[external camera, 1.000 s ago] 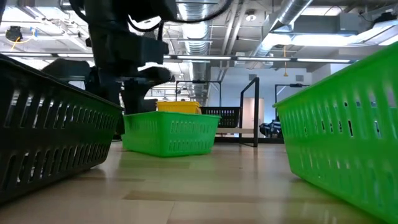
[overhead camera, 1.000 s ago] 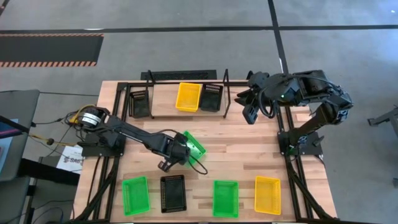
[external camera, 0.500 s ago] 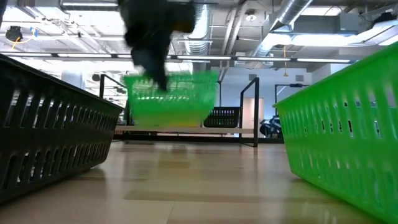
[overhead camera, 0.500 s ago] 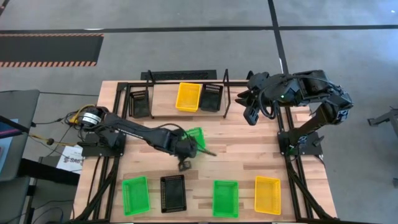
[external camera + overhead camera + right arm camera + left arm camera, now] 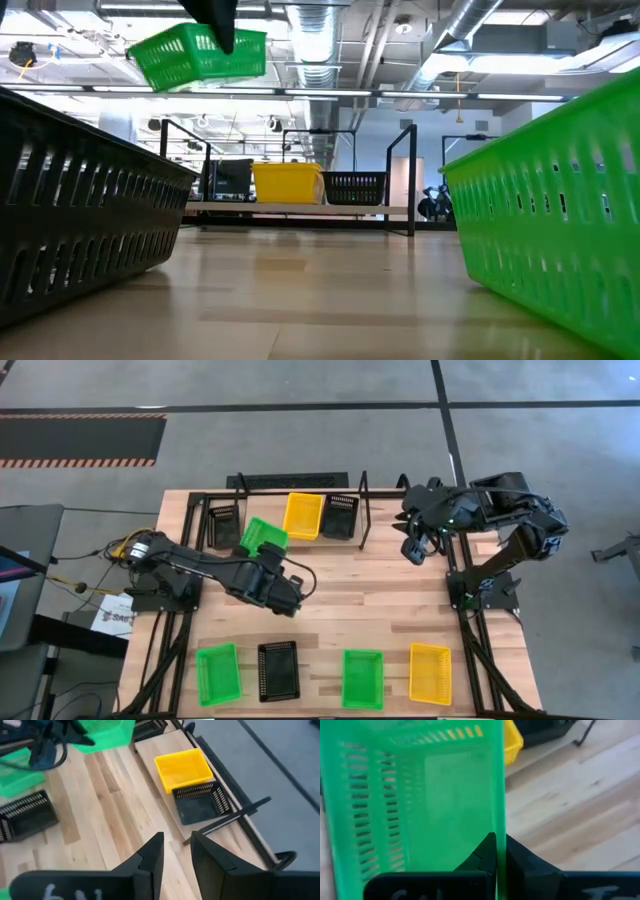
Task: Stack baskets on shelf by color
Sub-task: Put the top right green bin on the shelf
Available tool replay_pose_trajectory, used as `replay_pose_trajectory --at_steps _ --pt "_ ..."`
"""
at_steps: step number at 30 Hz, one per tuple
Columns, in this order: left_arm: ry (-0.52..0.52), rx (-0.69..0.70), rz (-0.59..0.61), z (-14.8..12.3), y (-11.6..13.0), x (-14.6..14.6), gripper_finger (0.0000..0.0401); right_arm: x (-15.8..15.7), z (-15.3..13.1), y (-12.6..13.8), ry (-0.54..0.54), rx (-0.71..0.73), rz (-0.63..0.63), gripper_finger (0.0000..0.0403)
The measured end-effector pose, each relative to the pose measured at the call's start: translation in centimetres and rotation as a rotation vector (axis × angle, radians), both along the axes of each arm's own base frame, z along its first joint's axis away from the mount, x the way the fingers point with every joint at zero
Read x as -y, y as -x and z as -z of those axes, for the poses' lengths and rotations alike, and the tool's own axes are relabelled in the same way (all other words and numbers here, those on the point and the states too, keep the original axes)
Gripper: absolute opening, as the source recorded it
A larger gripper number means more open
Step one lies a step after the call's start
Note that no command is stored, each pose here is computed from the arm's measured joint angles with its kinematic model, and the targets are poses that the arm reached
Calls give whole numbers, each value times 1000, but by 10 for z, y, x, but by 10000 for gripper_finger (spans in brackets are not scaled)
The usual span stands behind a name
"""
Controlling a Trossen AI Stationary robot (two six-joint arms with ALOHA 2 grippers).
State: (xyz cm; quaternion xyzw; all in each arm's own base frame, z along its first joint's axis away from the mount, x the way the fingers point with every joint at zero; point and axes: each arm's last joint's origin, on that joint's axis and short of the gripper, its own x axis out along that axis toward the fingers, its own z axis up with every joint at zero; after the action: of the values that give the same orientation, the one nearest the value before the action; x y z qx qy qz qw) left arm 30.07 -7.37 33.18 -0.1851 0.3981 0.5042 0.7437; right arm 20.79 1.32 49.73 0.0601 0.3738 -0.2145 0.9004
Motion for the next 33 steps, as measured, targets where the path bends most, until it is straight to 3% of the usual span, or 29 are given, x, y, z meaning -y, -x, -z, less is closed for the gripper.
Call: replay_pose_trajectory --at_steps 7,12,15,22,33 --pt "22 23 -66 6 10 -6 0 12 -5 7 34 14 45 92" --pt "16 38 -109 0 11 -27 0 19 -7 12 35 25 80 54" --pt "38 6 -81 2 4 -41 0 22 -8 13 54 21 86 13" --pt "41 -2 23 1 -12 -78 0 32 -12 24 121 39 172 4" --pt "62 -43 -56 1 -8 -124 0 41 -34 93 178 204 347 2"
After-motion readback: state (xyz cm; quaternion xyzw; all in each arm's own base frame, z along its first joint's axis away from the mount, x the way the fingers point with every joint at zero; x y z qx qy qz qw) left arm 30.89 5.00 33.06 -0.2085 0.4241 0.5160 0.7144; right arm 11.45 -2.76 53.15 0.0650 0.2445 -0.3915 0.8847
